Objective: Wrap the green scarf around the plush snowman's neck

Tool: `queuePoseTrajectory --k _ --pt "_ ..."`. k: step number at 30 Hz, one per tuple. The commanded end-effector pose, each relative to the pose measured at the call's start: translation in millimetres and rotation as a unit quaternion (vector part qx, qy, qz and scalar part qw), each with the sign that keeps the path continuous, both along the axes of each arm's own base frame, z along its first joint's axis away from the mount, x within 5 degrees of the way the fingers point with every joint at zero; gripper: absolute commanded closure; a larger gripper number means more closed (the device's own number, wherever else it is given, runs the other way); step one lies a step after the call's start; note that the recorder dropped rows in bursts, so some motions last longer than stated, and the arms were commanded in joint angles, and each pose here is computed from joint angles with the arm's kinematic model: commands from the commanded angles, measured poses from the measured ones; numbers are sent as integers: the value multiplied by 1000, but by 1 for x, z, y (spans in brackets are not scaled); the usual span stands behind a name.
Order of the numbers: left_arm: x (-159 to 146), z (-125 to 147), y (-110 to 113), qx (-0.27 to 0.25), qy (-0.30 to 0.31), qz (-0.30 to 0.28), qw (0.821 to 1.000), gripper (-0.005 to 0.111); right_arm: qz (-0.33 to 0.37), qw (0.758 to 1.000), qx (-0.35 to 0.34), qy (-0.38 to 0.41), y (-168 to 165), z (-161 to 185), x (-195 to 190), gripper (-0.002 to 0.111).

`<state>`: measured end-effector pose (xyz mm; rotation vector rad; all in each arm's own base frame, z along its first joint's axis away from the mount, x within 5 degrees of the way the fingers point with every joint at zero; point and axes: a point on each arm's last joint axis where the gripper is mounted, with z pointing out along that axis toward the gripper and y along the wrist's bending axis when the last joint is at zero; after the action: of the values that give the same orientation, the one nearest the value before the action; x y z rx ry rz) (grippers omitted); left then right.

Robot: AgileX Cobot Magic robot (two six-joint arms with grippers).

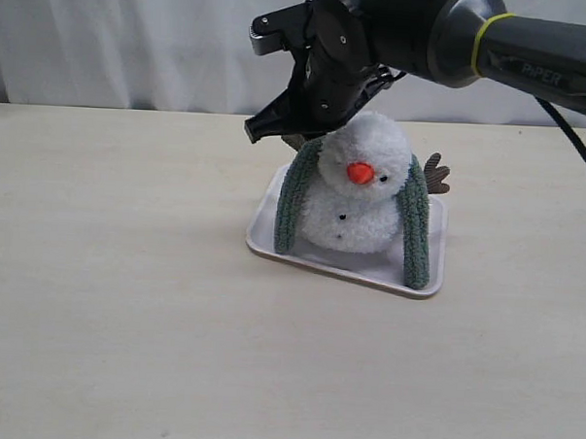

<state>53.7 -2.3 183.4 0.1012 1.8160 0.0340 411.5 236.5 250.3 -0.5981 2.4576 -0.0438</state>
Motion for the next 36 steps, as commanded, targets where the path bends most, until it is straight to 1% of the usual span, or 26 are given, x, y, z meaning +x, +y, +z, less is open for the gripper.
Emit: queuePoseTrajectory --k 1,3,6,15,21,27,31,35,36 --pt "0 1 0 -1 -6 -3 1000 107 3 998 25 -52 3 13 6 104" --pt "0 1 0 -1 -6 -3 1000 107 -11 998 35 -51 2 11 7 104" --pt "0 1 0 -1 -6 -3 1000 107 -15 999 28 -40 1 4 9 104" --pt "0 1 0 -1 -6 -3 1000 107 -29 999 -34 18 -5 -23 8 104" --pt "0 1 0 -1 -6 -3 1000 107 -34 997 -60 46 -9 -26 3 104" --pt "0 1 0 -1 -6 -3 1000 107 -12 992 -100 82 -10 -28 -6 104" --pt "0 1 0 -1 -6 -3 1000 107 -6 992 -91 86 -2 -25 -11 104" --pt "0 1 0 -1 -6 -3 1000 107 -1 994 -54 95 7 -16 -20 104" --pt "0 1 0 -1 -6 -3 1000 107 0 995 -41 96 9 -10 -24 102"
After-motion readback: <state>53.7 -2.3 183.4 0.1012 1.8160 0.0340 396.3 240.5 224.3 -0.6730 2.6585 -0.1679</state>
